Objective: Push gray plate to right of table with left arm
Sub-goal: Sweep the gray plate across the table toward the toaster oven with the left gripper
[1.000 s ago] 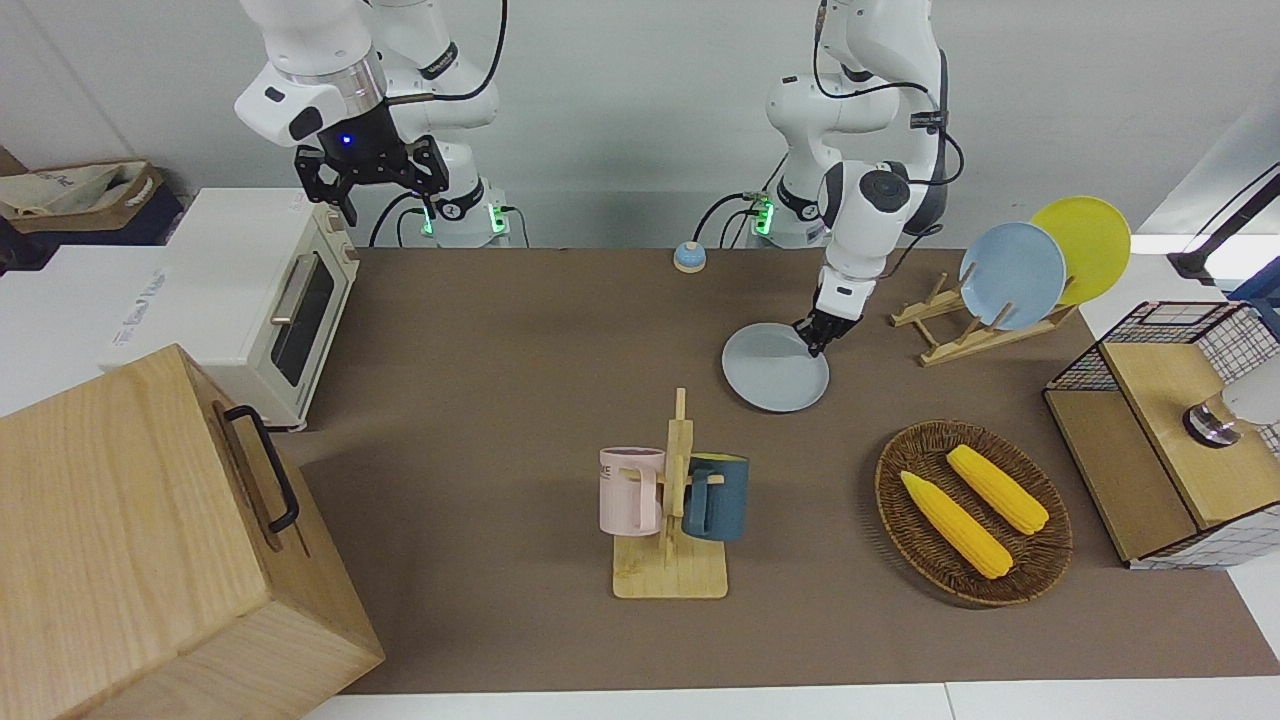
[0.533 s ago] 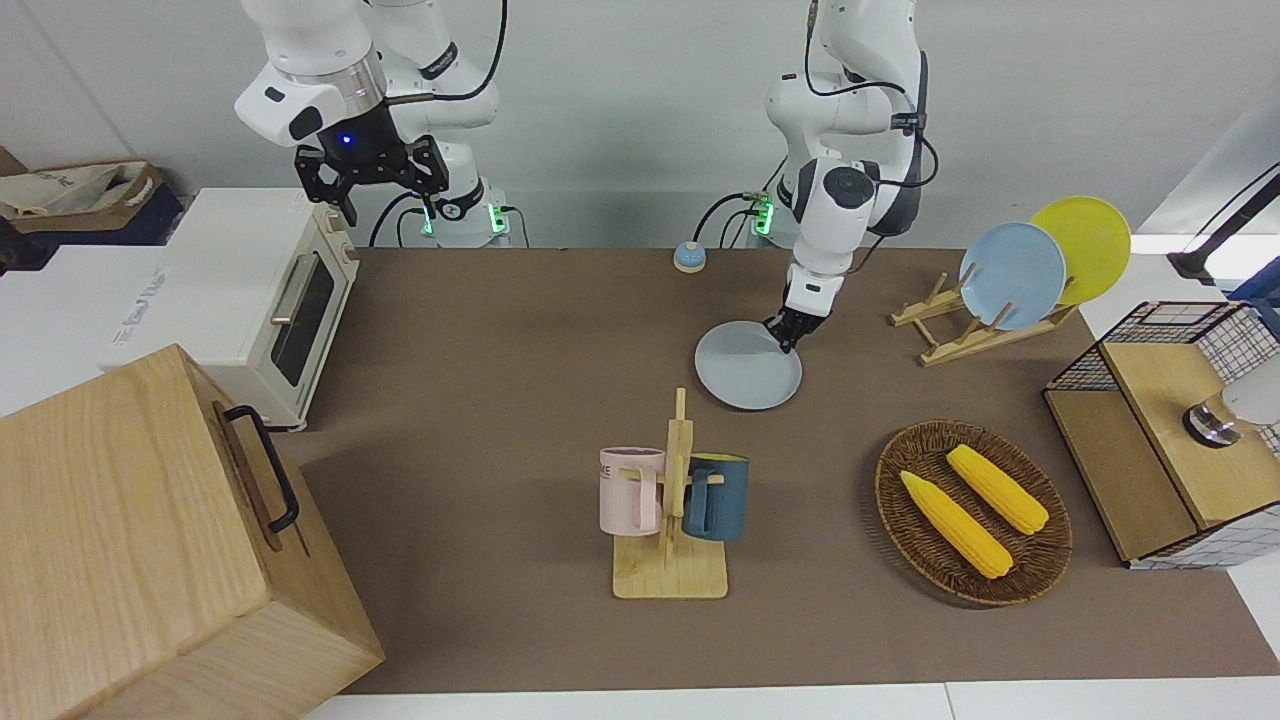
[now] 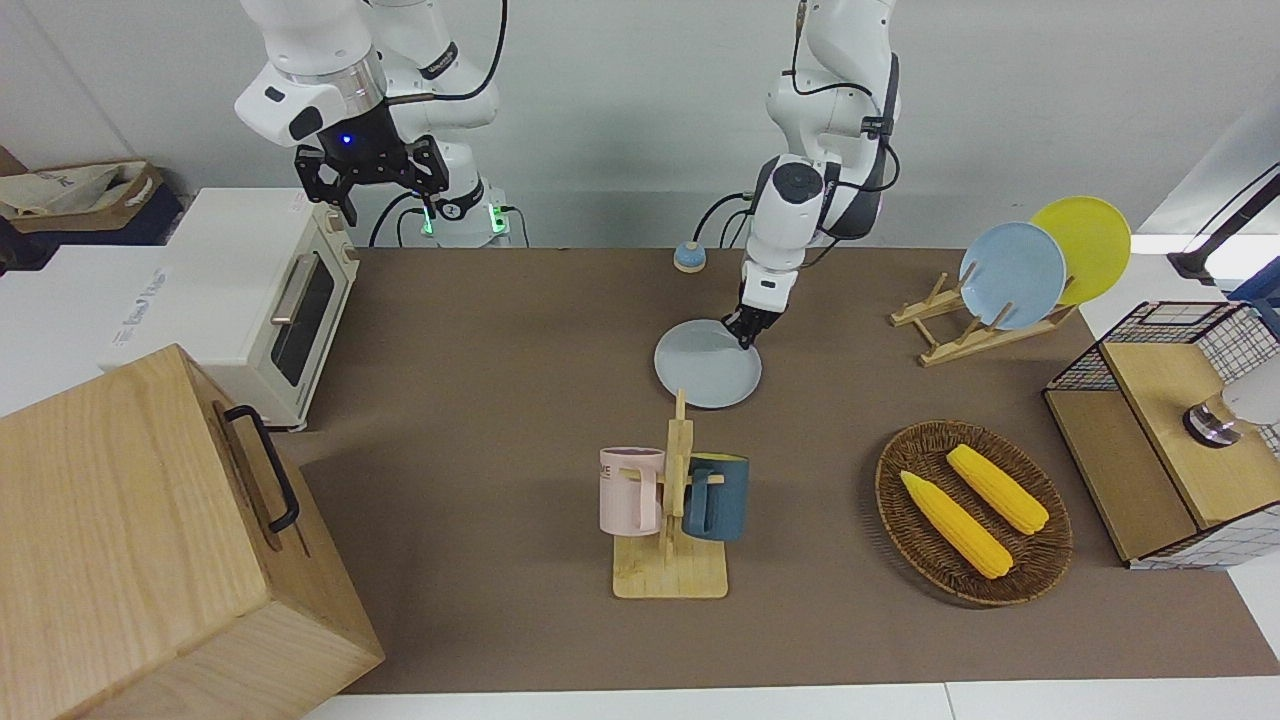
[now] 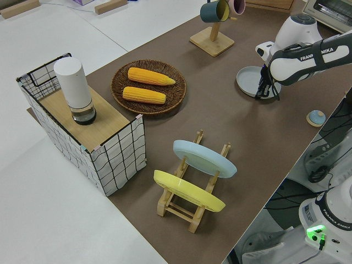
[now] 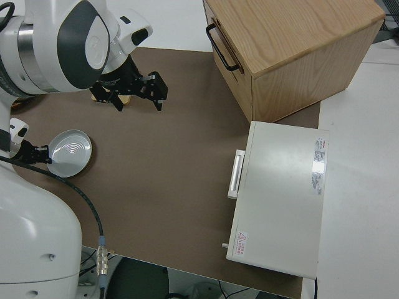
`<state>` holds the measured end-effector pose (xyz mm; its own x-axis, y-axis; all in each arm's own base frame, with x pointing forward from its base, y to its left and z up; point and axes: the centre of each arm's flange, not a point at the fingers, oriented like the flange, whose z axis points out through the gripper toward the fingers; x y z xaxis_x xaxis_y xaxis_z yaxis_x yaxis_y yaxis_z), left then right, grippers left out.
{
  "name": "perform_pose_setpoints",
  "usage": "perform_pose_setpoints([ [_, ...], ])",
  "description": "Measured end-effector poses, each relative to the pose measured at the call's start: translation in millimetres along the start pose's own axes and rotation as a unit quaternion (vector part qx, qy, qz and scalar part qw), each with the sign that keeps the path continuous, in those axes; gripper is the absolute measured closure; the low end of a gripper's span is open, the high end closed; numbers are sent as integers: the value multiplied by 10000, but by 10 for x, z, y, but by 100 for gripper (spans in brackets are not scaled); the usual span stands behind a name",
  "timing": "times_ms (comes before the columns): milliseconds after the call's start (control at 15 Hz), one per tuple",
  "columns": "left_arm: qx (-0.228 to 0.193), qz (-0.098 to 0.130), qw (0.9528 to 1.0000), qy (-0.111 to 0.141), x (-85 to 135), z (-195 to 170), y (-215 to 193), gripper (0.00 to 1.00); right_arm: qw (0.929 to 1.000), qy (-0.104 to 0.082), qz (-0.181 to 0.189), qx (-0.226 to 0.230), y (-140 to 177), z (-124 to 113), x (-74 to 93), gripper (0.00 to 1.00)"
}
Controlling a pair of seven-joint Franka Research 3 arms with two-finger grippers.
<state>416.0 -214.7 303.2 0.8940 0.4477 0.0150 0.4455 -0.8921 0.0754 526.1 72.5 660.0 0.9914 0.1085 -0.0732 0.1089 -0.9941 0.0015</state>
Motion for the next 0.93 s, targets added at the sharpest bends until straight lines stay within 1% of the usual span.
perform_pose_setpoints([
  [400,-109,-268,9996,-51,-214,29,496,96,10000,0,0,0,0,0,0,1],
  [667,-153,-366,9992,-80,-394,57,774,96,10000,0,0,0,0,0,0,1],
  [933,-139,-522,9985,64,-574,90,1087,96,10000,0,0,0,0,0,0,1],
])
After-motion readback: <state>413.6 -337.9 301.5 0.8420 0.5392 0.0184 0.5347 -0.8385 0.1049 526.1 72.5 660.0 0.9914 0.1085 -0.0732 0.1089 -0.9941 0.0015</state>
